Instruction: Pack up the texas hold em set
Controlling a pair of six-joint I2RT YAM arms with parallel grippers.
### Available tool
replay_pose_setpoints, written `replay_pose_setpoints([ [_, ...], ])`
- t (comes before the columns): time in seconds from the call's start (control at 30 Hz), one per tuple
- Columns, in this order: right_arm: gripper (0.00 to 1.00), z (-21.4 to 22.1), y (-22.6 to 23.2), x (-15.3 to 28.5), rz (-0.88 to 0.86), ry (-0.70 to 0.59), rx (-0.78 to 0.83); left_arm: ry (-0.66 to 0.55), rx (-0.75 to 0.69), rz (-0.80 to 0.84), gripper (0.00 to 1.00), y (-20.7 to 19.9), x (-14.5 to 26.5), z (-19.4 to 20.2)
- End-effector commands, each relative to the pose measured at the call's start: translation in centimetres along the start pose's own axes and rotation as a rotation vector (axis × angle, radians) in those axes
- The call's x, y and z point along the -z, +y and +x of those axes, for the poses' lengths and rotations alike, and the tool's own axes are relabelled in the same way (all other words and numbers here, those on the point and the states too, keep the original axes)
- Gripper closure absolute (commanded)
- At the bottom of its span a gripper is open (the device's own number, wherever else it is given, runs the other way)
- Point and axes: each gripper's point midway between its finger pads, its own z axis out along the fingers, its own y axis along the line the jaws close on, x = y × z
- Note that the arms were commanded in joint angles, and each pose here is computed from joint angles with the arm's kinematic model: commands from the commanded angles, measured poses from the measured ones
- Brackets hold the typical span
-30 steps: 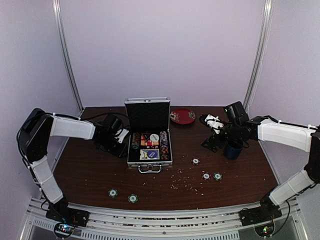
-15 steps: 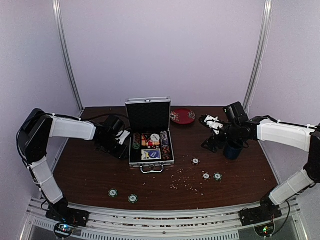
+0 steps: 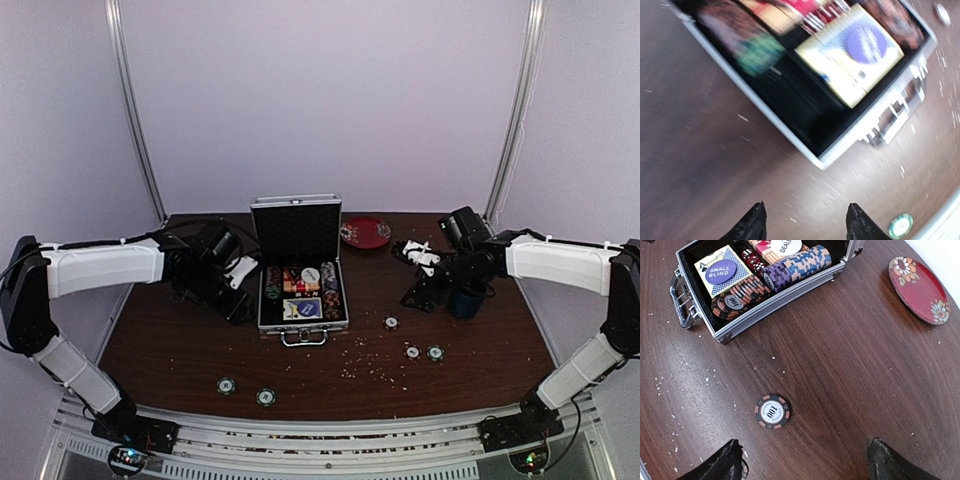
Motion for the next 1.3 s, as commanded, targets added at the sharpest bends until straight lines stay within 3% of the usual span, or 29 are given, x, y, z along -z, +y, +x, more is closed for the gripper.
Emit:
replay_pose_setpoints([
  [0.0,0.14,-0.5,1.0,-0.6,-0.041,0.015,0.031,0.192,-0.034,0.015,0.43,-2.5,-0.4,5.3],
  [0.17,0.15,0.3,1.7,-1.7,-0.054,0.055,0.052,0.319,0.057,0.005,0.37,-3.6,-0.3,9.4],
  [0.43,0.15,0.5,2.3,-2.0,-0.073,0.063,0.067,0.379,0.13,0.014,0.35,-5.0,-0.7,13.0],
  [0.73,0.15,0.7,2.8,-2.4,-0.087,0.075,0.084,0.44,0.057,0.033,0.36,-7.1,-1.5,14.6],
  [1.27,0.15,0.9,3.3,-2.5,-0.104,0.083,0.091,0.432,0.084,-0.073,0.37,-6.0,-1.5,14.5],
])
